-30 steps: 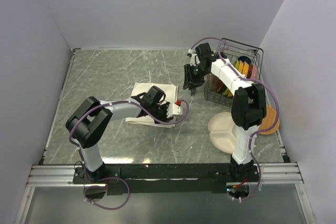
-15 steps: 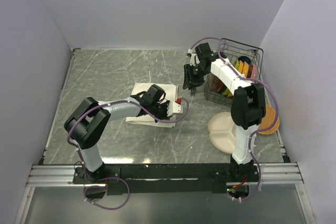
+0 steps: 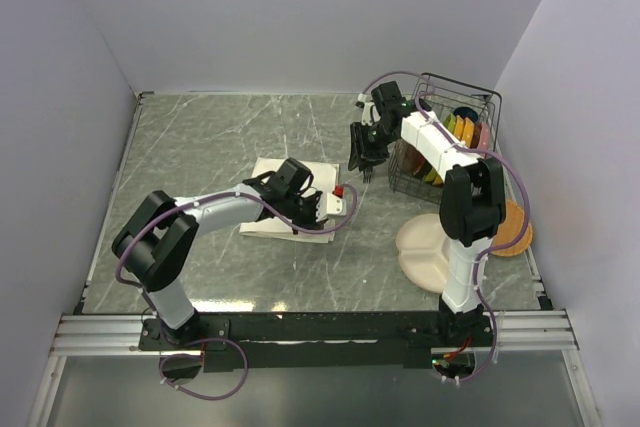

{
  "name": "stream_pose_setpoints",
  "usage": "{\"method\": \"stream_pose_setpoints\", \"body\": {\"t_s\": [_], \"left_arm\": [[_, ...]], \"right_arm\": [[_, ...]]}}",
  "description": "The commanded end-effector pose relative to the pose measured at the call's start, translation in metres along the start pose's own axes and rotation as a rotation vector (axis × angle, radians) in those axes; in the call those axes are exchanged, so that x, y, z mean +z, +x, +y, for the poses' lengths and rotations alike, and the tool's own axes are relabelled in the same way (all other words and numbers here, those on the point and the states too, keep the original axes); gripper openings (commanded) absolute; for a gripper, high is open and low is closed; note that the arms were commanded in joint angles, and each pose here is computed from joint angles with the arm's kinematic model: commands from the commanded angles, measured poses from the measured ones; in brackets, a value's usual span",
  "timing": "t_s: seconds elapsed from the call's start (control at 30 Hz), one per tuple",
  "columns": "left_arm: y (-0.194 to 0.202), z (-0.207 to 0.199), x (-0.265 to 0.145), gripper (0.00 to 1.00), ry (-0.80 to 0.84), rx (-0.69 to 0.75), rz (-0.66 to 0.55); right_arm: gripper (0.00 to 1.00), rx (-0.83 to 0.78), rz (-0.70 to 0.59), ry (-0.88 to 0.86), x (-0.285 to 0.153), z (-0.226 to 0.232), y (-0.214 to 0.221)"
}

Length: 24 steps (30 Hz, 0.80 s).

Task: Fold the napkin into a case and place the utensils inside
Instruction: Smooth out the square-folded napkin at the center of the board.

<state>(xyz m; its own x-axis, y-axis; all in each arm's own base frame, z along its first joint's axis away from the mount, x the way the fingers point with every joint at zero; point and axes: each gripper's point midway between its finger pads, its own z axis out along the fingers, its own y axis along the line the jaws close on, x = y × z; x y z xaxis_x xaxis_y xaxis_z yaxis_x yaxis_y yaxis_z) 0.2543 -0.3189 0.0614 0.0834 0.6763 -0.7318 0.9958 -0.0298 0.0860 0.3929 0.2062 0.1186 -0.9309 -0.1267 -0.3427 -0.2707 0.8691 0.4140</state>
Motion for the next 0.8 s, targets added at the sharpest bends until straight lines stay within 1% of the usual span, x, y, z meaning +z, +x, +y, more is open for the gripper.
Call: {"method": "stream_pose_setpoints", "body": {"t_s": [0.0,0.2,0.3,0.37,0.4,0.47,0.5,0.57,0.6,0.63,0.67,0.7,0.73,0.77], "left_arm": [[-0.011,-0.008,0.003,0.01,0.076,0.021,-0.032],[0.008,-0.013,0.014,0.01,0.111,0.000,0.022],[0.011,-0.013,0.018,0.01,0.112,-0.001,0.027],[0.012,-0.012,0.018,0.04,0.117,0.001,0.030],[0.013,-0.013,0.018,0.15,0.125,0.001,0.034],[0.011,-0.014,0.015,0.32,0.133,0.015,0.033],[0.005,-0.015,0.006,0.44,0.132,0.029,0.027],[-0.007,-0.013,-0.010,0.50,0.131,0.011,-0.026],[-0.021,-0.010,-0.027,0.52,0.113,0.003,-0.077],[-0.021,0.002,-0.042,0.52,0.082,-0.067,-0.104],[-0.028,0.006,-0.053,0.52,0.079,-0.100,-0.146],[-0.028,0.011,-0.064,0.51,0.058,-0.135,-0.163],[-0.028,0.025,-0.085,0.51,-0.003,-0.190,-0.189],[-0.024,0.029,-0.093,0.51,-0.033,-0.223,-0.199]], "right_arm": [[0.44,-0.032,-0.041,-0.022,-0.007,0.014,-0.016],[0.45,-0.054,-0.043,-0.016,0.000,0.015,-0.022],[0.45,-0.072,-0.045,-0.017,0.005,0.018,-0.028],[0.46,-0.084,-0.047,-0.015,0.010,0.021,-0.031],[0.46,-0.094,-0.062,-0.017,0.009,0.023,-0.037],[0.48,-0.102,-0.061,-0.007,0.016,0.022,-0.041],[0.48,-0.114,-0.077,-0.008,0.014,0.026,-0.048],[0.49,-0.118,-0.069,-0.008,0.023,0.026,-0.051],[0.49,-0.126,-0.083,-0.010,0.024,0.028,-0.057],[0.49,-0.128,-0.075,-0.009,0.031,0.026,-0.057],[0.49,-0.137,-0.081,-0.013,0.034,0.029,-0.060],[0.49,-0.146,-0.095,-0.016,0.035,0.032,-0.066],[0.49,-0.147,-0.088,-0.015,0.043,0.030,-0.066],[0.48,-0.155,-0.094,-0.016,0.046,0.031,-0.068]]}}
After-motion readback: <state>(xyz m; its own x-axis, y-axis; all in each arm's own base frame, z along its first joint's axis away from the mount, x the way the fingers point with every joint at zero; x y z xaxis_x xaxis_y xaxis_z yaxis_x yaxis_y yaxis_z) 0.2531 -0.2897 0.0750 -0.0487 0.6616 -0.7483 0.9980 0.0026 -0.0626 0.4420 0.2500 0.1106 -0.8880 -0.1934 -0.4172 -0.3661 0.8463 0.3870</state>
